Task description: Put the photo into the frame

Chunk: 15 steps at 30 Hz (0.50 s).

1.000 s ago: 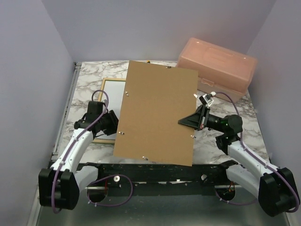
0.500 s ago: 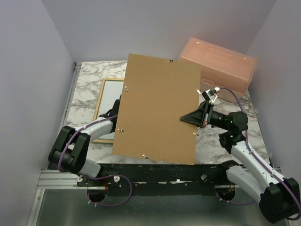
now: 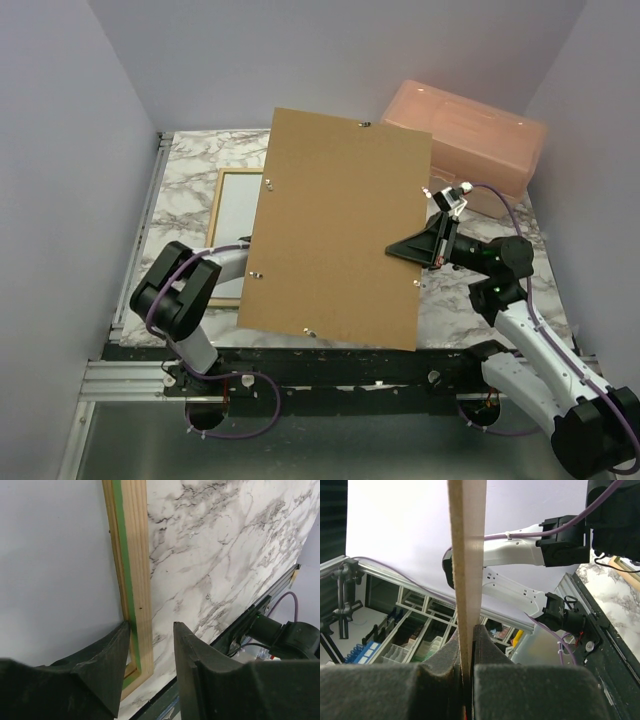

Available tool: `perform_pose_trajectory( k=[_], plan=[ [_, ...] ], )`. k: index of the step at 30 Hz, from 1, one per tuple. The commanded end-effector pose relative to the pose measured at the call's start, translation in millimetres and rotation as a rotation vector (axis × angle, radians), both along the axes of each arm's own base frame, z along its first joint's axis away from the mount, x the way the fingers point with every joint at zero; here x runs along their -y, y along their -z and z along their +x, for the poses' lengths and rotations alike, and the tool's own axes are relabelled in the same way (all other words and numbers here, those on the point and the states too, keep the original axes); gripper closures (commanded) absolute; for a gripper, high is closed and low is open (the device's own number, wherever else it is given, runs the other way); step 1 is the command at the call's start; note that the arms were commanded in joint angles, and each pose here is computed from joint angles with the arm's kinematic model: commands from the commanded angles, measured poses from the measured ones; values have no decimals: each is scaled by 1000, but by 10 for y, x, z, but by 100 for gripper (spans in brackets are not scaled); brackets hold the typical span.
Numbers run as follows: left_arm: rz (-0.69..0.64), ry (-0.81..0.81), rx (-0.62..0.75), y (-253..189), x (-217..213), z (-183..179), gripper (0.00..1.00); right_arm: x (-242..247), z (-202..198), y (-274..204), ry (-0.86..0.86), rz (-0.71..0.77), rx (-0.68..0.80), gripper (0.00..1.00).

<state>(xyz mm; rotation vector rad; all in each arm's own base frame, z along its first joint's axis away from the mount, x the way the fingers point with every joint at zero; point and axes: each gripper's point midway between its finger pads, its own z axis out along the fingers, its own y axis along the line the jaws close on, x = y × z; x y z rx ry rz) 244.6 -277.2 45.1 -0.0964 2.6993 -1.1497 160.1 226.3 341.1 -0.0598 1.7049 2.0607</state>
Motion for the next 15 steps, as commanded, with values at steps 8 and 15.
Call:
perform_pose_trajectory(
  k=[8, 15],
  plan=[
    [-13, 124, -30, 102, 513, -242, 69, 51, -82, -313, 15, 41, 86, 100],
    [-57, 219, -27, -23, 971, -411, 69, 55, -106, -357, 11, 43, 96, 100]
  ],
)
